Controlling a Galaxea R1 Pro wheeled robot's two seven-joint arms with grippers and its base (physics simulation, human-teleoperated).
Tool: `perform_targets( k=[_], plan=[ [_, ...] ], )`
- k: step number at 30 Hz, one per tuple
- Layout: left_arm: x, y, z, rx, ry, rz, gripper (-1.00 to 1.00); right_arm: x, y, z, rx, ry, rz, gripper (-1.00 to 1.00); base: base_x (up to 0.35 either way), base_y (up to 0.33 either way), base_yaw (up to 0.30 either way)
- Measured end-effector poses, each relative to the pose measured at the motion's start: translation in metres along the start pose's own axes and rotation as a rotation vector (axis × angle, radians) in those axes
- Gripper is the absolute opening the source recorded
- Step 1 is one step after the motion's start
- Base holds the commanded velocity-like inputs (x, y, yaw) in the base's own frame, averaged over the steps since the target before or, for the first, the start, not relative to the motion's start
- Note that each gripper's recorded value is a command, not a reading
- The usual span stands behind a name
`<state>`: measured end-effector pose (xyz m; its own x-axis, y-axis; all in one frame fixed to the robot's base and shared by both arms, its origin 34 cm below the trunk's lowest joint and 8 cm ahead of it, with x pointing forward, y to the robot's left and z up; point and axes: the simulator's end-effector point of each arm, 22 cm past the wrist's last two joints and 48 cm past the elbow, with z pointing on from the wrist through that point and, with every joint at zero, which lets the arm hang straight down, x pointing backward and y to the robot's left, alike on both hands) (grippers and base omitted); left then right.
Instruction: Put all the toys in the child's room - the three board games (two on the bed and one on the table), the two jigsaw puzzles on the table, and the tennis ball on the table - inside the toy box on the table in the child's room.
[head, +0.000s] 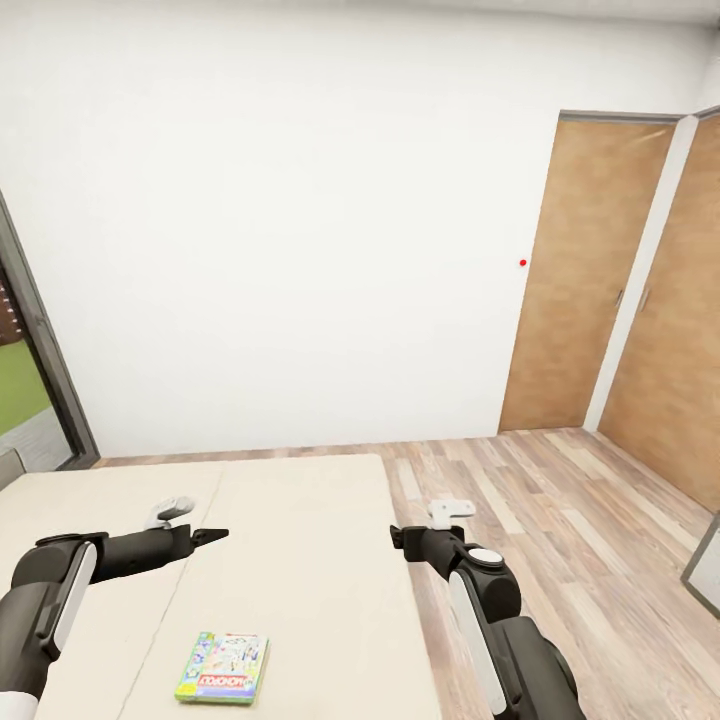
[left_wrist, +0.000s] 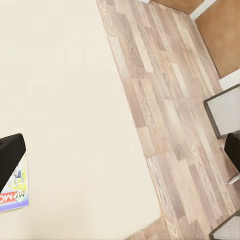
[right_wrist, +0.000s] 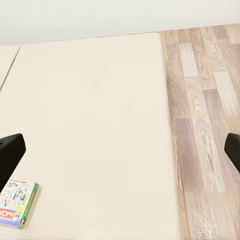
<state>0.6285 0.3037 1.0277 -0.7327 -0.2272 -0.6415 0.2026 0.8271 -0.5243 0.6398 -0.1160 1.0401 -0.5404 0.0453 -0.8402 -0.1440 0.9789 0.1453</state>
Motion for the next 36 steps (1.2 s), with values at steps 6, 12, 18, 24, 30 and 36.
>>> perform_targets(
  k=[6,12,18,24,30,36],
  plan=[
    [-0.0001,0.0003,-0.0002,-0.001,0.000,0.000,1.00,-0.0001,0.0000,0.0000,0.000,0.000,0.000,1.00,0.000,0.062,-0.011],
    [0.0000,0.0004,-0.0003,-0.001,0.000,-0.001,1.00,-0.0002,0.0002,0.0000,0.000,-0.001,-0.001,1.00,0.000,0.162,-0.003],
    [-0.0002,0.0005,-0.0004,-0.001,0.000,0.000,1.00,-0.0004,0.0003,-0.0001,0.000,-0.002,-0.001,1.00,0.000,0.059,-0.001],
    [-0.0001,0.0006,-0.0004,-0.002,0.000,0.000,1.00,-0.0004,0.0005,0.0000,0.000,-0.002,-0.002,1.00,0.000,0.133,0.044],
    [-0.0001,0.0009,-0.0005,-0.002,0.000,0.001,1.00,-0.0004,0.0005,0.0000,0.000,-0.002,-0.002,1.00,0.000,0.122,0.139],
    [-0.0003,0.0002,-0.0001,0.000,-0.001,0.001,1.00,-0.0004,0.0004,0.0000,0.000,-0.002,-0.001,1.00,0.000,0.041,0.060]
  ],
)
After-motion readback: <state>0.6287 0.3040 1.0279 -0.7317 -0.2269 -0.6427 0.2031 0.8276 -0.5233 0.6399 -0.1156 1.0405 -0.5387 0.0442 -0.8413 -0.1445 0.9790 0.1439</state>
